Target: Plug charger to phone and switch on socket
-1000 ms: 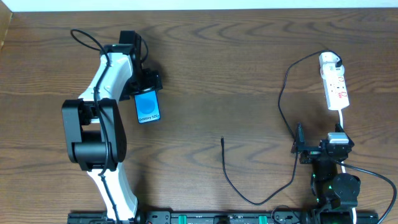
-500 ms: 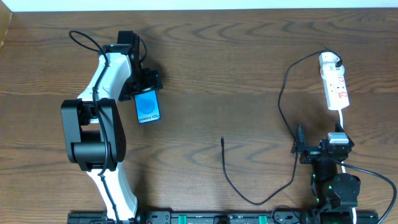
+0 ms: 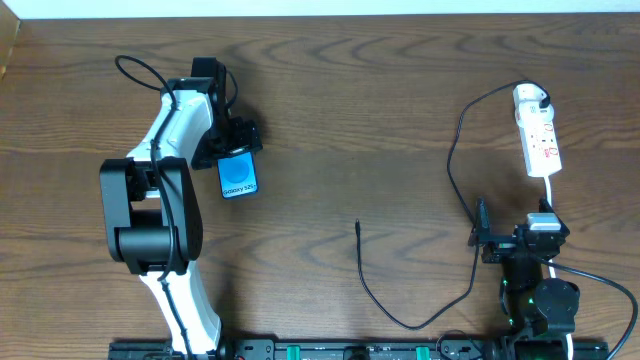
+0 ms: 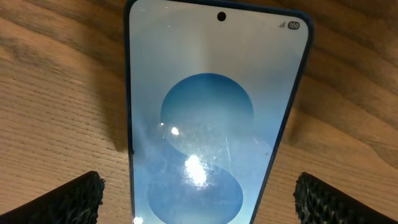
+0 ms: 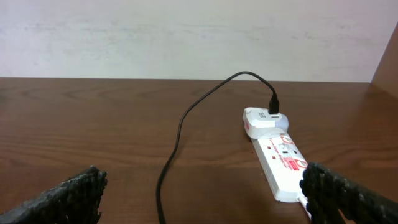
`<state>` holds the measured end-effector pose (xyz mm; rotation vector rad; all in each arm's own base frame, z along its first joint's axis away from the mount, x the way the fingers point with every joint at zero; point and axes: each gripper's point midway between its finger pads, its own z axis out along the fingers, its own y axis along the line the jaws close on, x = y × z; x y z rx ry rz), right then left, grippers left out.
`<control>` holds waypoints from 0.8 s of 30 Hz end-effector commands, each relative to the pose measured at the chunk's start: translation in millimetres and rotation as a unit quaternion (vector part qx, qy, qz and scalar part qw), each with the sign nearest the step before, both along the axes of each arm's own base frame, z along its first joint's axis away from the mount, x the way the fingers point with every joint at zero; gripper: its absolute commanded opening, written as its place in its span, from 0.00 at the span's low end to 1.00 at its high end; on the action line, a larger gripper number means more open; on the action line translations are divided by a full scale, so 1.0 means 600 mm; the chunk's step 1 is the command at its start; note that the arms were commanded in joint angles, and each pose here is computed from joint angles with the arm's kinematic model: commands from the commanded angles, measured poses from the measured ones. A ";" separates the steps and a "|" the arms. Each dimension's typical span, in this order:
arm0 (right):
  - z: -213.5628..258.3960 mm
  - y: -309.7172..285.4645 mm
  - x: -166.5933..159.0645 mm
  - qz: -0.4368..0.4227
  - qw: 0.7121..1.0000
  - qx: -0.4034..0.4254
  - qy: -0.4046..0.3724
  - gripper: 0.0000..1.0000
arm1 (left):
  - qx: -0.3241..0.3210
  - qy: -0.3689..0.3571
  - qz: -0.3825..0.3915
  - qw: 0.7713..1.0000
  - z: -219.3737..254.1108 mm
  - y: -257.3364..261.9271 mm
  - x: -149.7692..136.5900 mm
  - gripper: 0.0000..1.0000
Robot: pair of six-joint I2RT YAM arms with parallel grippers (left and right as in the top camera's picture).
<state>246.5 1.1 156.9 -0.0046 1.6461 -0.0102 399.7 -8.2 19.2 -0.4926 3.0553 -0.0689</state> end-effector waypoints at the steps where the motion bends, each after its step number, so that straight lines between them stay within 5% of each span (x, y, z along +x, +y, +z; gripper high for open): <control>1: 0.001 -0.001 -0.001 -0.004 1.000 0.005 -0.002 0.99 | 0.004 0.013 -0.001 1.000 -0.018 0.001 -0.008 0.98; 24: 0.001 -0.001 -0.001 -0.004 1.000 0.005 -0.002 0.99 | 0.026 0.011 0.000 1.000 -0.052 0.014 -0.021 0.98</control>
